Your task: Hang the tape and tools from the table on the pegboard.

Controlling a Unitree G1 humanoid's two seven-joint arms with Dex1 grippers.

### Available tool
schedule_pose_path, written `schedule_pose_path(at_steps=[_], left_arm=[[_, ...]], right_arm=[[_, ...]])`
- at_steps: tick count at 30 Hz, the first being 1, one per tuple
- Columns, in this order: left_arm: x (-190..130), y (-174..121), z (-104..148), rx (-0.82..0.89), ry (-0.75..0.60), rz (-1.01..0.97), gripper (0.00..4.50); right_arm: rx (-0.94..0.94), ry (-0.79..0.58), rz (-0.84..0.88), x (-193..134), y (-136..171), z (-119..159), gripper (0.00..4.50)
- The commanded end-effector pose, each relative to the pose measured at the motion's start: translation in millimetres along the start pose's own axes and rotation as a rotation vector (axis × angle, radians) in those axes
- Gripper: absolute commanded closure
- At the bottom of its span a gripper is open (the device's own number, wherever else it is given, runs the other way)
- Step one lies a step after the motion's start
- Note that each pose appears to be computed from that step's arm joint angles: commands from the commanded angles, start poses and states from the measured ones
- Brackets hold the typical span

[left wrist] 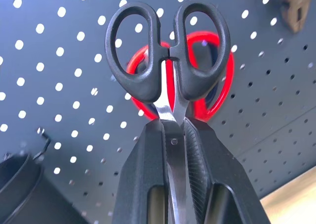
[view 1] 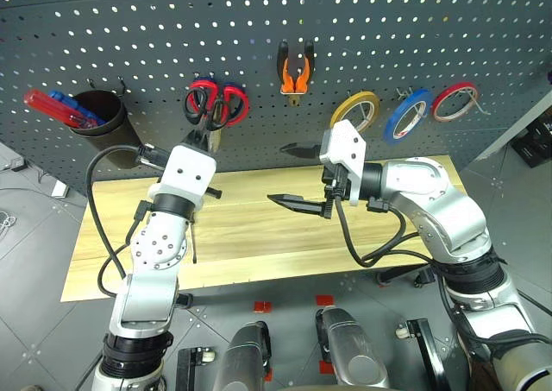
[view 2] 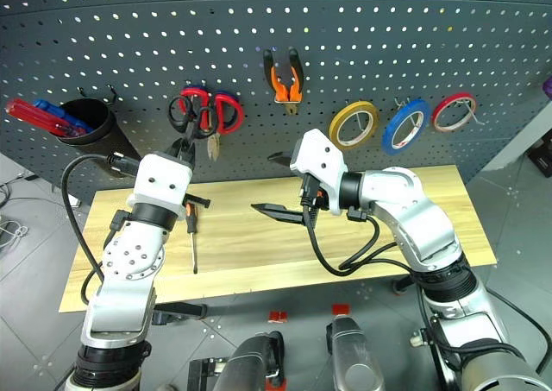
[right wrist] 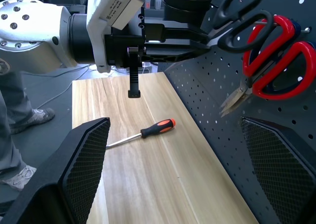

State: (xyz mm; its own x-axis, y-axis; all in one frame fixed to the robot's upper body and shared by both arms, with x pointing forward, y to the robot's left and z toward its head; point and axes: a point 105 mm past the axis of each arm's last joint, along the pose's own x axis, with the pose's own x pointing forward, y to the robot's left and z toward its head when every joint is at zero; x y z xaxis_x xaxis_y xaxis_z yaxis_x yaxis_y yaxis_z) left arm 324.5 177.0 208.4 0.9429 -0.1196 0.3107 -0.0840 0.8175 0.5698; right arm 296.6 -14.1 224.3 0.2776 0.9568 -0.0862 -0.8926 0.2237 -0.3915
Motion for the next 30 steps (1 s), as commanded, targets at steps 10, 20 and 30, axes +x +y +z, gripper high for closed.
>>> schedule_pose_path(at_steps=[10,20,30], left_arm=[[7.6,-5.8,-2.5,0.011,0.006,-0.011,4.27],[11.1,-12.3,-8.2,-0.067,0.038,-0.024,3.34],[-26.0,-26.0,-63.7,-0.343,0.318,-0.091,0.86]], right_arm=[[-0.046,-0.108,-0.038,7.8,-8.3,26.1,0.0],[-0.034,-0.138,-0.048,12.0,-6.8,31.0,0.0],[0.045,0.023,-0.144,28.4,2.0,2.0,0.0]])
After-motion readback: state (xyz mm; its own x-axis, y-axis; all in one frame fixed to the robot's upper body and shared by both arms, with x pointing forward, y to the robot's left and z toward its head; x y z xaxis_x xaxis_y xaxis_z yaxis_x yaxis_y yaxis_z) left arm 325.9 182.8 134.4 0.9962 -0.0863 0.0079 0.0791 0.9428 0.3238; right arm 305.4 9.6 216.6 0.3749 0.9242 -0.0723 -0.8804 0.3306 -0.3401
